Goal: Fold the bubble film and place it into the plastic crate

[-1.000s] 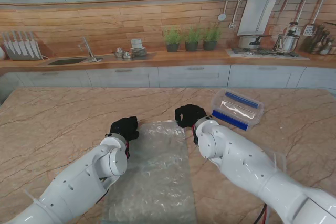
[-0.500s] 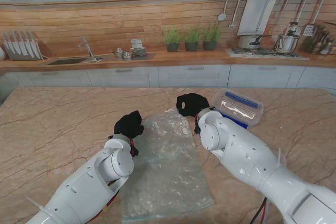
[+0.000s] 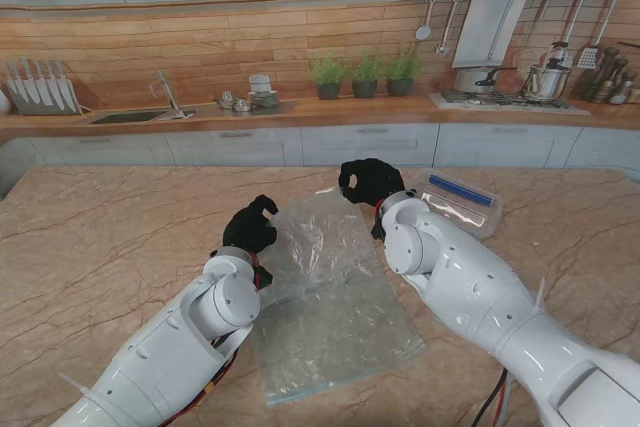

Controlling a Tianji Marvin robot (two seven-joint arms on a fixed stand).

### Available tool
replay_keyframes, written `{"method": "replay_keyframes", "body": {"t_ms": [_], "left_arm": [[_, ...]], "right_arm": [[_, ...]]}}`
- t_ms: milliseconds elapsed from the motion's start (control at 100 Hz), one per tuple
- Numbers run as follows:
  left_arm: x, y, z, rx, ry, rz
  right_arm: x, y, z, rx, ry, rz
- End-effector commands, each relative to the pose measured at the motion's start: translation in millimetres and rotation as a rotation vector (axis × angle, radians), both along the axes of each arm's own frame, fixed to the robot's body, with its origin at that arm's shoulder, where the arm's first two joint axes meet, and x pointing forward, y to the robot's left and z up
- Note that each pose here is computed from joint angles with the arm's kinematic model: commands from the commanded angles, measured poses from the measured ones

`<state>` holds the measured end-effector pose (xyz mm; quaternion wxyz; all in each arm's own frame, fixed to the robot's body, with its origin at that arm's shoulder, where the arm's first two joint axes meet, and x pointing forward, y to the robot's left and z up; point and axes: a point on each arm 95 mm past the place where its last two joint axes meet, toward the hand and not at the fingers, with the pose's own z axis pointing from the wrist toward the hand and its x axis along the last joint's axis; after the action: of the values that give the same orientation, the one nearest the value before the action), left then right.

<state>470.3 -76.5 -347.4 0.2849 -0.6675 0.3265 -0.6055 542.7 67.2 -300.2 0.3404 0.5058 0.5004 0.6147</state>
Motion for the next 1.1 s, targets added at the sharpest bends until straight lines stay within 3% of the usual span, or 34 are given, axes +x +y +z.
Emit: {"method": "replay_keyframes", "body": {"t_ms": [0,360,660,930,1090], "left_arm": [[-1.0,-6.5,1.5,-0.016,0.013,-0.022],[4.1,-3.0,7.6,0.017,-0.01,-0.04],[16.7,2.7,33.1,0.104,-0.127,-0.084],[27.3,4.3,47.4,0.191,-0.202,-0.159],[33.7,5.0,52.6,0.245,-0.241,-0.254]], "right_arm": [[-1.8,3.8,3.8,0.008,-0.013,0.015],[-2.2,3.0,14.1,0.025,-0.049,0.033],[0.8,1.3,22.1,0.046,-0.095,0.053],[-0.6,-3.8,28.3,0.069,-0.149,0.05],[-10.3,-14.2,26.9,0.058,-0.176,0.059]]}}
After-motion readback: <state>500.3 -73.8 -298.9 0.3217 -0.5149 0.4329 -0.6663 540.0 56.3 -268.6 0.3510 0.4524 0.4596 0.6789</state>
